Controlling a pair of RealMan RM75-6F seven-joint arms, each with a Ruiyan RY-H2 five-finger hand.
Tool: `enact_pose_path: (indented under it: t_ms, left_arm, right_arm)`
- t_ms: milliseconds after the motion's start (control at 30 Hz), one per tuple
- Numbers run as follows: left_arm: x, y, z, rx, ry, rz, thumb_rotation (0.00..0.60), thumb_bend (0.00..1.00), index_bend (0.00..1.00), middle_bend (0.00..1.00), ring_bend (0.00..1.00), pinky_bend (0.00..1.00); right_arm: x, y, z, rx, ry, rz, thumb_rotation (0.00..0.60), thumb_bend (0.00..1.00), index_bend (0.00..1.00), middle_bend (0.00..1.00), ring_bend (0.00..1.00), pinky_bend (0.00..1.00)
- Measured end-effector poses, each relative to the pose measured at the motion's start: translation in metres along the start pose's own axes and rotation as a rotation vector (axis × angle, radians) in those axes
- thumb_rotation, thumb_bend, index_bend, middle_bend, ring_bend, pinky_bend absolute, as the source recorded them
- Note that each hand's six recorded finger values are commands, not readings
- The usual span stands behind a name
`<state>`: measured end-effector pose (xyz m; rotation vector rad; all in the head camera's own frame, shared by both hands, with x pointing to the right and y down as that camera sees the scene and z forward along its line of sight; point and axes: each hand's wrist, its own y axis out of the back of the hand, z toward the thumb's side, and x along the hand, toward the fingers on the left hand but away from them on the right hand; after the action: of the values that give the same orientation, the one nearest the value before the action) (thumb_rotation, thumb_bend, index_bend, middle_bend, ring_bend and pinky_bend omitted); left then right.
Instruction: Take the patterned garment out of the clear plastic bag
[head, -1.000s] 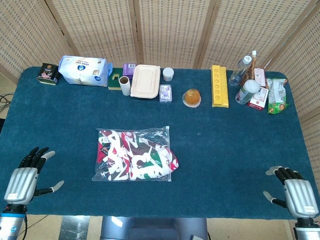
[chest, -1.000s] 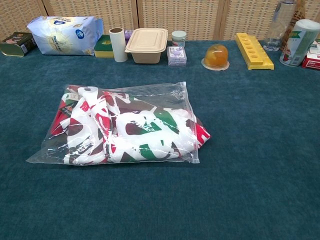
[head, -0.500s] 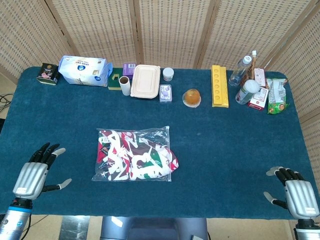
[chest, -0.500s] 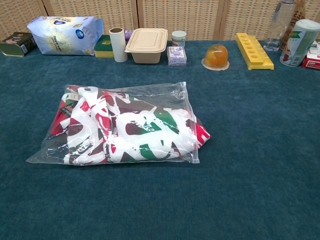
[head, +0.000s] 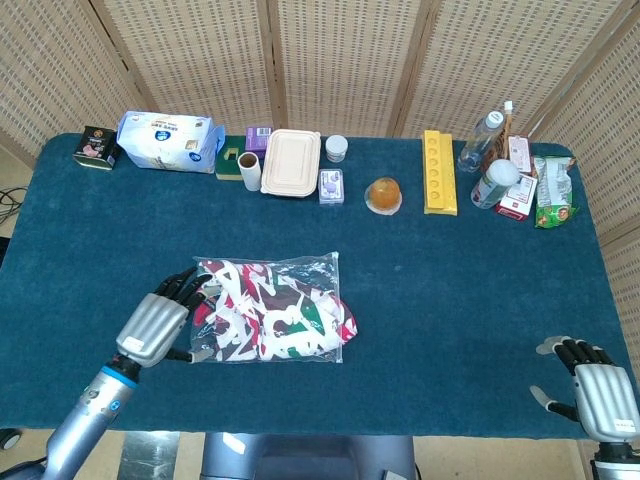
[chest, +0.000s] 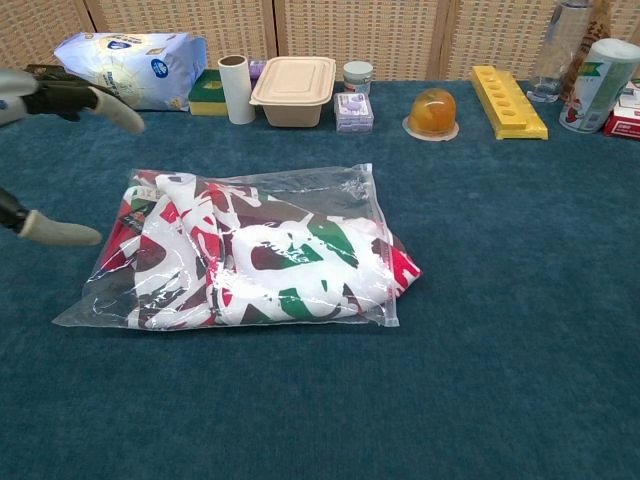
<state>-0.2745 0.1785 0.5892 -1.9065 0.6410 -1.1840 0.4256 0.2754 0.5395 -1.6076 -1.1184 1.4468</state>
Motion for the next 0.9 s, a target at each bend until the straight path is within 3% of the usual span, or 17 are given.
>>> enact_pose_path:
  t_ms: [367, 567, 900]
  left_arm:
    - [0.071, -0.039, 0.094, 0.125, -0.082, -0.138, 0.536, 0.05, 0.18, 0.13, 0.06, 0.13]
    - [0.092, -0.060, 0.143, 0.185, -0.079, -0.167, 0.534, 0.05, 0.18, 0.13, 0.06, 0.13]
    - [0.110, -0.070, 0.147, 0.229, -0.006, -0.164, 0.539, 0.04, 0.10, 0.11, 0.04, 0.13]
  right_arm:
    - [0.003, 0.004, -0.013, -0.013, -0.026, -0.010, 0.600, 0.20, 0.38, 0.36, 0.33, 0.34]
    - [0.005, 0.006, -0.018, -0.028, -0.027, -0.015, 0.600, 0.20, 0.38, 0.36, 0.33, 0.34]
    - [0.007, 0.011, -0.024, -0.033, -0.034, -0.025, 0.600, 0.20, 0.38, 0.36, 0.32, 0.34]
